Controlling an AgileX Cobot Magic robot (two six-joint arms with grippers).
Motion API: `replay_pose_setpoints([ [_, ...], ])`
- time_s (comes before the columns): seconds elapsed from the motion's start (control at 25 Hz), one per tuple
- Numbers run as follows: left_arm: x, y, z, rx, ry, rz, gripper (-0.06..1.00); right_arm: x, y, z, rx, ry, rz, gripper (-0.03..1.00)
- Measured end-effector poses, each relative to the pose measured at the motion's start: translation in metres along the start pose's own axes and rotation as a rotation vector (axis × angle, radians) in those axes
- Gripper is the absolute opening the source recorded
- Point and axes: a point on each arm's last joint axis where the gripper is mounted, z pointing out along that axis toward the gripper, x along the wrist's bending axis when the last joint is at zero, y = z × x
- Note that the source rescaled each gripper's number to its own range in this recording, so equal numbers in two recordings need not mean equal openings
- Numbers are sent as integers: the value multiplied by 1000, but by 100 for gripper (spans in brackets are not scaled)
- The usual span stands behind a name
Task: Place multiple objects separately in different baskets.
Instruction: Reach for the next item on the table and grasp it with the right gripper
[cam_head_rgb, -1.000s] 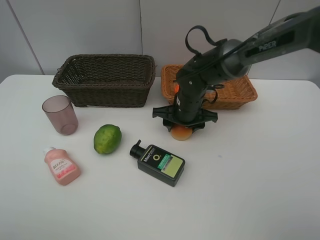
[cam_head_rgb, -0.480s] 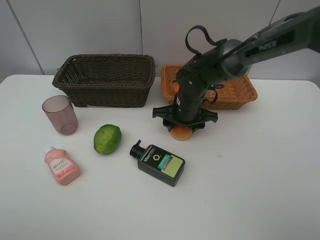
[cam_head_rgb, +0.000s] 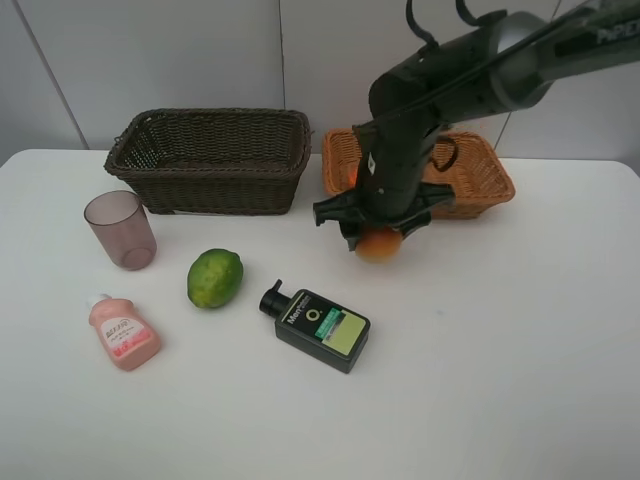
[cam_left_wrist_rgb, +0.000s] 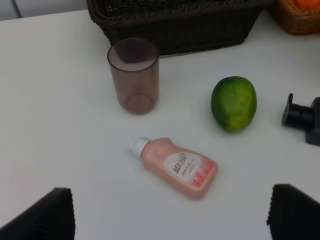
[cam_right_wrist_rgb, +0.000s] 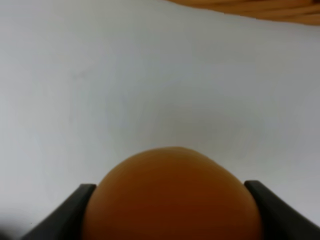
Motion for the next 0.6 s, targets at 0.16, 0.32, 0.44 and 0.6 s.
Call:
replay_pose_setpoints([
  [0.16, 0, 0, 0, 0, 0, 0, 100, -12, 9, -17, 34, 22, -55, 1],
  [0.32, 0, 0, 0, 0, 0, 0, 100, -36, 25, -28, 62, 36, -71, 1],
  [0.44, 0, 0, 0, 0, 0, 0, 100, -57, 37, -34, 60, 35, -56, 1],
  [0.6, 0, 0, 0, 0, 0, 0, 100, -88, 51, -38, 31, 23, -10, 1],
])
